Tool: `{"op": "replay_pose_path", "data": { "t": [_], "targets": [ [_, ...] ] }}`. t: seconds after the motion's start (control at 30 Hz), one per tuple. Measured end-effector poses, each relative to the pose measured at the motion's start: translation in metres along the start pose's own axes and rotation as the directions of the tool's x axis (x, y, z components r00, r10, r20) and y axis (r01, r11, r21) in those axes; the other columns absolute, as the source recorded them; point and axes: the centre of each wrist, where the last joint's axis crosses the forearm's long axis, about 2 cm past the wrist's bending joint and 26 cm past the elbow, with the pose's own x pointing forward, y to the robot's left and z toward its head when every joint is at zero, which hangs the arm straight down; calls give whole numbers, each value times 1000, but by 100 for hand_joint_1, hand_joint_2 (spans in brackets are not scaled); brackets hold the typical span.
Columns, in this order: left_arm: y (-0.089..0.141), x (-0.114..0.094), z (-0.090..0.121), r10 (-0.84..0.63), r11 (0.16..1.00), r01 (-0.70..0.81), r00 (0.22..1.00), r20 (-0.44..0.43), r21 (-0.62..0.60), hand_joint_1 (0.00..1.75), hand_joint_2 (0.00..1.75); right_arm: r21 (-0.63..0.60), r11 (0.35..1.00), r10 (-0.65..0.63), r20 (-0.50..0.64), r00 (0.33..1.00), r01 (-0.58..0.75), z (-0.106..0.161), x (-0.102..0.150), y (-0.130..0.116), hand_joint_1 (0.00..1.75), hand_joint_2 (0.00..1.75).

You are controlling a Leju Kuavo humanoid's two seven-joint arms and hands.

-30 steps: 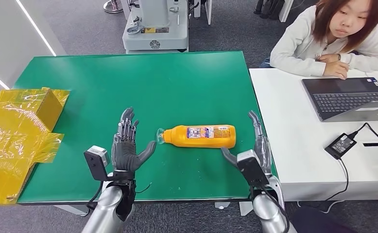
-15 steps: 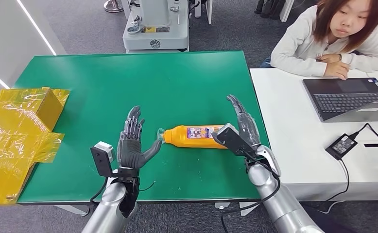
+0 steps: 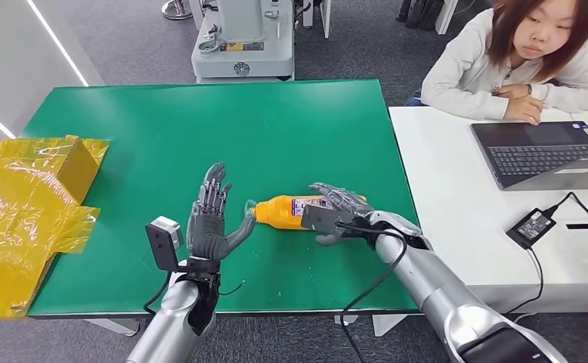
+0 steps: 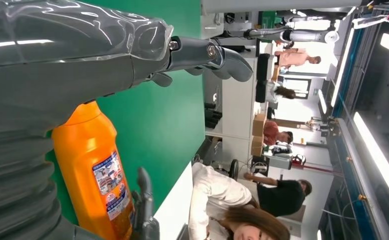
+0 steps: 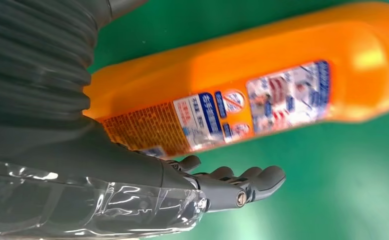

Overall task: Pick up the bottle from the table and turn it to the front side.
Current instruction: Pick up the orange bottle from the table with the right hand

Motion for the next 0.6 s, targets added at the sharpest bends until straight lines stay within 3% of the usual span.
{"op": "replay_pose_path", "data": {
  "t": [0.23, 0.6],
  "targets": [
    [2, 1, -10, -3, 1000, 3, 1000, -4, -7, 0, 175, 99, 995, 32, -92, 995, -23, -10, 0, -28, 0, 175],
    [3, -4, -10, -2, 1000, 2, 999, -36, -11, 0, 175, 128, 982, 159, -197, 967, -136, -10, -6, -21, 0, 175]
  ]
}}
